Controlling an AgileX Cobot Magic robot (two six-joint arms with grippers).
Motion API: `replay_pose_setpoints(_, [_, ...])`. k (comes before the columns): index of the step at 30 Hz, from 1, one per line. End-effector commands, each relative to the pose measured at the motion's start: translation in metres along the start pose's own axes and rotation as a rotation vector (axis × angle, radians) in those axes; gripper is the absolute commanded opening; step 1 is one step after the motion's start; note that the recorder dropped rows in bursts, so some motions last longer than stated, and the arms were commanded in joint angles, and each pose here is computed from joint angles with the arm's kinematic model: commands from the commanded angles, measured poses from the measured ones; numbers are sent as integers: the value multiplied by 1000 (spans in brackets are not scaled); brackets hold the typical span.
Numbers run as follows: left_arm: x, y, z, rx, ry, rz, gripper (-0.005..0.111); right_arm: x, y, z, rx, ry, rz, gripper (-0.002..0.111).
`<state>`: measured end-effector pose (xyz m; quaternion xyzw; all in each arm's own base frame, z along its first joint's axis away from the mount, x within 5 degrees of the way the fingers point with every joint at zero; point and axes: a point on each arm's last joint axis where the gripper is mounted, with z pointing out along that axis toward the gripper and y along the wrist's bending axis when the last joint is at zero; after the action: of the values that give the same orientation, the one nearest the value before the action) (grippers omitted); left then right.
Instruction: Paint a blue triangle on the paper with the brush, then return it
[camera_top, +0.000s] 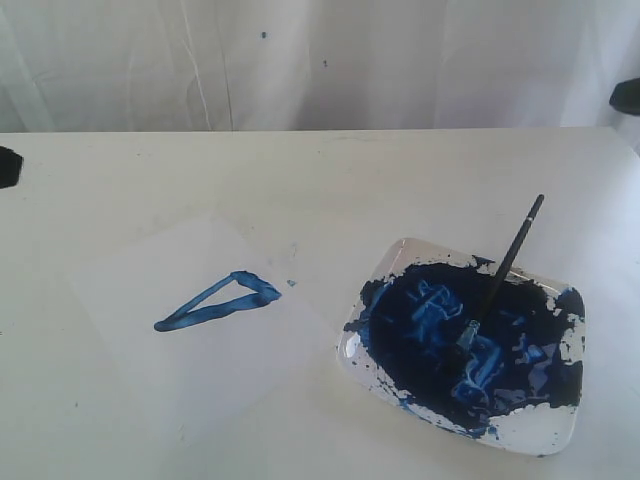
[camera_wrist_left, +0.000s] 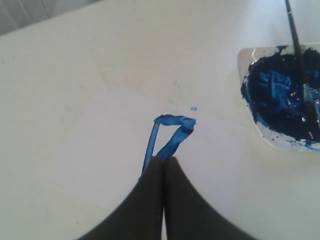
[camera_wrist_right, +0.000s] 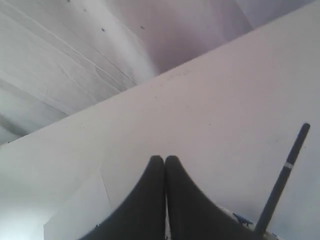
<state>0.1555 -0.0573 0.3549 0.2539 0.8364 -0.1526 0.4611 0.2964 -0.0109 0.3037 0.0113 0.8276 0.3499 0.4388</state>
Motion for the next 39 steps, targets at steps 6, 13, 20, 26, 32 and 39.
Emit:
replay_pose_setpoints(6, [34, -43, -74, -19, -214, 64, 0, 2, 69, -58, -71, -160, -232, 0])
replay_pose_setpoints(13, [77, -58, -85, -47, -299, 92, 0, 22, 100, -96, -26, -290, -357, 0])
replay_pose_setpoints(20, [95, -53, -72, -86, -301, 84, 0, 32, 95, -94, -9, -278, -336, 0])
replay_pose_setpoints(26, [98, -52, -68, -78, -280, 81, 0, 34, 93, -93, -8, -274, -331, 0])
replay_pose_setpoints(32, [98, -52, -68, -78, -280, 81, 0, 34, 93, -93, -8, -274, -331, 0])
replay_pose_setpoints(39, [98, -52, -68, -78, -280, 81, 0, 34, 94, -93, -10, -272, -332, 0])
